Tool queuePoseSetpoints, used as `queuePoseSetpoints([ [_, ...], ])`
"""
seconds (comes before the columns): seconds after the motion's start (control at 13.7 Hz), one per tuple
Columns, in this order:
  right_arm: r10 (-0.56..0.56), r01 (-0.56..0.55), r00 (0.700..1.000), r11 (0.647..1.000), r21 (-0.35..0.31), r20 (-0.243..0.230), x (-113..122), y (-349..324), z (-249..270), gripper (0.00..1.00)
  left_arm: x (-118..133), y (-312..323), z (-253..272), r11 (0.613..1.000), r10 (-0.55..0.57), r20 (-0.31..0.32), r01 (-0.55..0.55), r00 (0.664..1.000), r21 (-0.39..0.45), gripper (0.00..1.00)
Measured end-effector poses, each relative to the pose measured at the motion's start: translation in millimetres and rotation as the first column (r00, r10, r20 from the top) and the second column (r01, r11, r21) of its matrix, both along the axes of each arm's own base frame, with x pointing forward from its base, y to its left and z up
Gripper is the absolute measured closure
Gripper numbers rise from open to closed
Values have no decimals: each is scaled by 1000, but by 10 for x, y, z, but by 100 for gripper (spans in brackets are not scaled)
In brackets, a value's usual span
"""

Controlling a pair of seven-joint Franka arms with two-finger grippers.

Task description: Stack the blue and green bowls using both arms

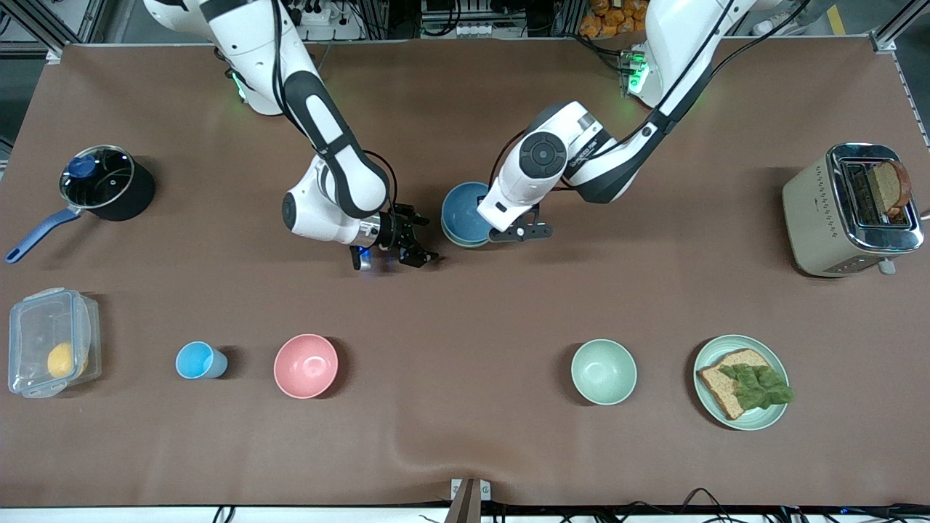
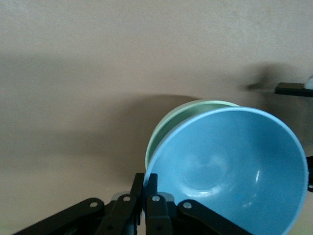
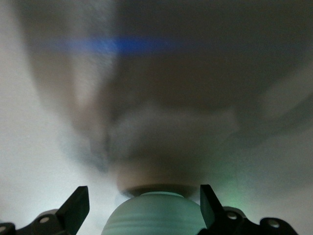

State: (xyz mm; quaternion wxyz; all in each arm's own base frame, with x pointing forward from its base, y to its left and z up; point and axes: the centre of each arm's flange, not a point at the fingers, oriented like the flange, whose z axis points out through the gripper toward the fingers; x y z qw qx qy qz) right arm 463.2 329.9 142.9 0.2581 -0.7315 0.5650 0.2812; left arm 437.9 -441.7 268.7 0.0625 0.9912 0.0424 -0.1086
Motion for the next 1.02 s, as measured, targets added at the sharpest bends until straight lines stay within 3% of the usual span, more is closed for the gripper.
queuePoseSetpoints([
  [0.22, -65, 65, 998, 997, 38, -22, -18, 43, 7, 0, -34, -70, -79, 1000, -2, -5, 2, 1000, -9, 95],
  [0.73, -69, 71, 997, 996, 46, -28, -84, 137, 5, 0, -29, -73, -393, 999, -16, 0, 16, 1000, 29, 95],
  [1.02, -70, 71, 997, 996, 45, -28, -82, 134, 4, 0, 111, -99, -286, 1000, 6, 22, -6, 1000, 8, 59],
])
